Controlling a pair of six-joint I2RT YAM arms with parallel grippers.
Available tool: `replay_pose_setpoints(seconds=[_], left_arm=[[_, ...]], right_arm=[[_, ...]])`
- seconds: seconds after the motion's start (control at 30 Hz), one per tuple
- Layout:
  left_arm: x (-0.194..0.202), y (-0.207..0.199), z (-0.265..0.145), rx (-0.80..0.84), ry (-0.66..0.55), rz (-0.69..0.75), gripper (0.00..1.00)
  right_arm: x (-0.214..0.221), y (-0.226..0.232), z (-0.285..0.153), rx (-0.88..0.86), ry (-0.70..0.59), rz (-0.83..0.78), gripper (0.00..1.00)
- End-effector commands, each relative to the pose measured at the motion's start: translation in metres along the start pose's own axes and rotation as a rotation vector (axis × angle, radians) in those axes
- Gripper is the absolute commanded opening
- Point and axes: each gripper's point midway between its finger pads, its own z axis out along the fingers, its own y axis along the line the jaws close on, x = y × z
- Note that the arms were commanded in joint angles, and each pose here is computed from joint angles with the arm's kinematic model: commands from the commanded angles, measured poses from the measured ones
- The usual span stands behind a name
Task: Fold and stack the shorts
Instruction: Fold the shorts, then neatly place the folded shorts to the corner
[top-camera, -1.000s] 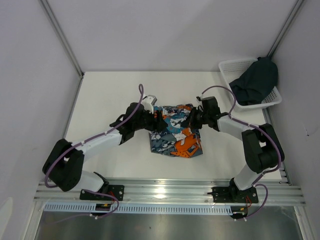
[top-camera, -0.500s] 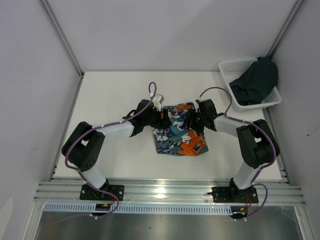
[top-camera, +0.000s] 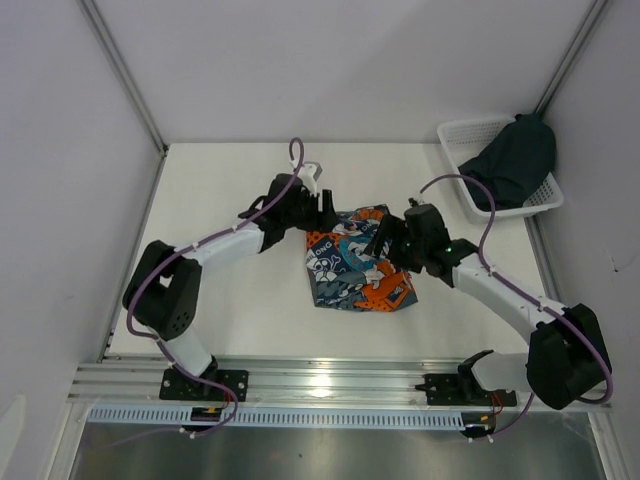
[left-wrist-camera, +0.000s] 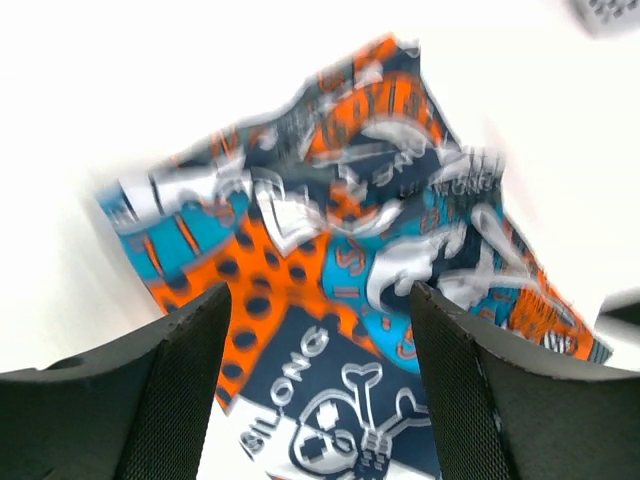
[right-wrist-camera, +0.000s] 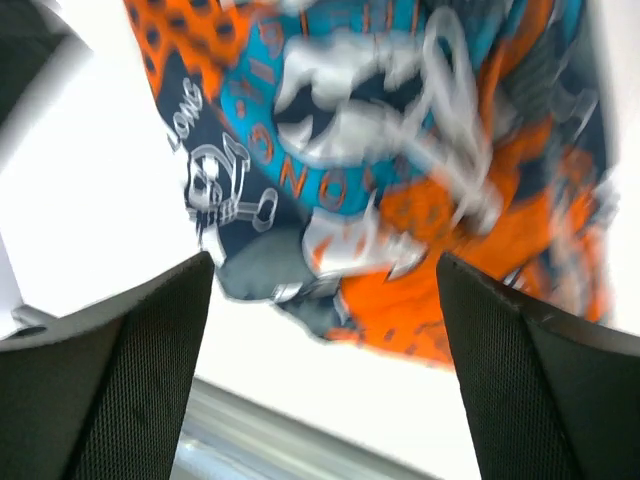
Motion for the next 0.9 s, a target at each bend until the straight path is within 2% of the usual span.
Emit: replay_pose_setpoints(seconds=[0.0,0.03,0.07,0.1,0.13,0.23,0.33,0.6,0.87], left_arm=[[-0.045,-0.002,0.002,0.018,-0.032,0.091,0.75],[-0.036,0.002,0.010,0.029,0.005,0.092,0.75],[-0.036,0.007,0.013,0.030,0.019,0.095,0.75],[-0.049,0.004,0.015,0.051,0.004,0.126,0.75],[-0.043,0.008,0.022,0.052,0.027,0.135,0.75],[-0.052,0.007,0.028,0.066,0.038,0.200,0.76],[-0.056,0.013,0.039,0.048,0.052,0.223,0.76],[-0.043,0.024,0.050,0.054,0.062,0.164,0.76],[-0.043,0.024,0.052,0.063,0.059,0.170,0.76]], right_arm=[[0.035,0.006,-0.003,0.117,-0.006,0.201,0.92],[0.042,0.013,-0.004,0.120,-0.014,0.231,0.93],[0.039,0.011,-0.006,0.162,-0.085,0.277,0.93],[0.059,0.020,-0.010,0.175,-0.076,0.291,0.92],[0.064,0.025,-0.010,0.186,-0.089,0.398,0.93],[0.086,0.033,-0.008,0.224,-0.100,0.510,0.97],[0.099,0.035,-0.007,0.249,-0.123,0.554,0.99],[0.100,0.022,0.008,0.193,-0.187,0.790,1.00],[0.085,0.015,0.018,0.153,-0.236,0.895,0.99]])
